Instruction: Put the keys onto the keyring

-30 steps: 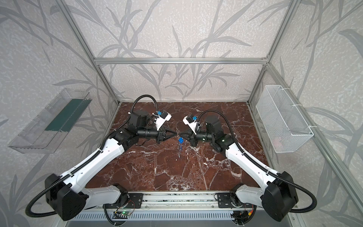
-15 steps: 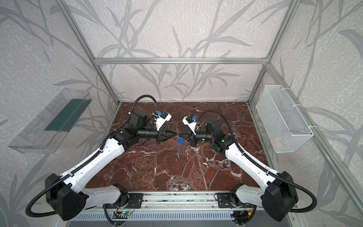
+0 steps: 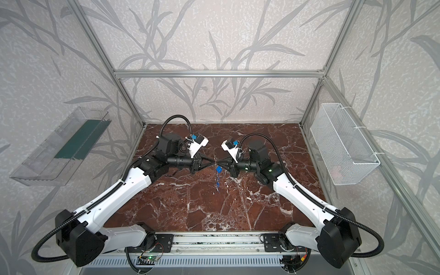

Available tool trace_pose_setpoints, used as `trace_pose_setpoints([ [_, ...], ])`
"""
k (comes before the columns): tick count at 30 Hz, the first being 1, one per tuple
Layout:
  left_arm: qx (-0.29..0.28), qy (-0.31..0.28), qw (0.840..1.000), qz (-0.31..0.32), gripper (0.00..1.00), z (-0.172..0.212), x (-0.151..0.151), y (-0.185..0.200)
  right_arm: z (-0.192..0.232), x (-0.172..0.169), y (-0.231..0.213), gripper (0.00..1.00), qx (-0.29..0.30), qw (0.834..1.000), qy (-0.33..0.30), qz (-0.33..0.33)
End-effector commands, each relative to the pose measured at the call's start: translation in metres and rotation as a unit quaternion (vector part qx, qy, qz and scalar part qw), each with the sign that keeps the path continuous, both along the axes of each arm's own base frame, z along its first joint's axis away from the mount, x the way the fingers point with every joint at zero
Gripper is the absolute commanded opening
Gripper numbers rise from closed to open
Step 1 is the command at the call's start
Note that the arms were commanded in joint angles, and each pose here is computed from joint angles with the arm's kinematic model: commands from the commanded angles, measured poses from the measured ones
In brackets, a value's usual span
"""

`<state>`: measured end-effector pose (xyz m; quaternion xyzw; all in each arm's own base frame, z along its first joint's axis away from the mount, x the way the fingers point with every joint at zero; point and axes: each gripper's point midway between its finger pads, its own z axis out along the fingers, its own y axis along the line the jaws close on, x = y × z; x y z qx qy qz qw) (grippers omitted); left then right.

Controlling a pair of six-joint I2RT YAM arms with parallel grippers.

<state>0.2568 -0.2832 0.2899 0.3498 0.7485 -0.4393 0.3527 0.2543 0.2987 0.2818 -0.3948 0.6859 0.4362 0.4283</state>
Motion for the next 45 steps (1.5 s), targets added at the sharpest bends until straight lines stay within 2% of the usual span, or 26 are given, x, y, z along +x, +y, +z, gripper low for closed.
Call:
trace_pose_setpoints([
  [1,-0.025,-0.045,0.998,0.024,0.00,0.017,0.006,0.003,0.025,0.008,-0.009,0.21,0.045,0.999,-0.009,-0.026],
  [5,-0.066,-0.070,0.994,0.042,0.00,0.031,0.008,0.004,0.034,0.018,-0.031,0.25,0.113,0.992,0.020,-0.046],
  [15,-0.200,-0.120,0.971,0.046,0.00,0.081,0.013,-0.001,0.031,0.011,-0.030,0.38,0.156,0.987,0.034,-0.018],
  [23,-0.234,-0.151,0.960,0.040,0.00,0.092,0.010,-0.003,0.044,0.021,-0.024,0.39,0.170,0.985,0.035,-0.013],
  [33,-0.238,-0.154,0.959,0.024,0.00,0.094,0.004,-0.009,0.058,0.012,-0.013,0.39,0.164,0.986,0.006,-0.001],
  [35,-0.237,-0.155,0.959,0.023,0.00,0.093,0.004,-0.010,0.060,0.010,-0.011,0.30,0.163,0.987,0.000,0.003],
  [40,-0.236,-0.158,0.958,0.027,0.00,0.094,0.005,-0.010,0.063,0.007,-0.013,0.29,0.164,0.986,-0.012,0.000],
  [45,-0.253,-0.162,0.953,0.034,0.00,0.099,0.007,-0.008,0.061,0.004,-0.013,0.13,0.163,0.987,-0.011,0.005],
])
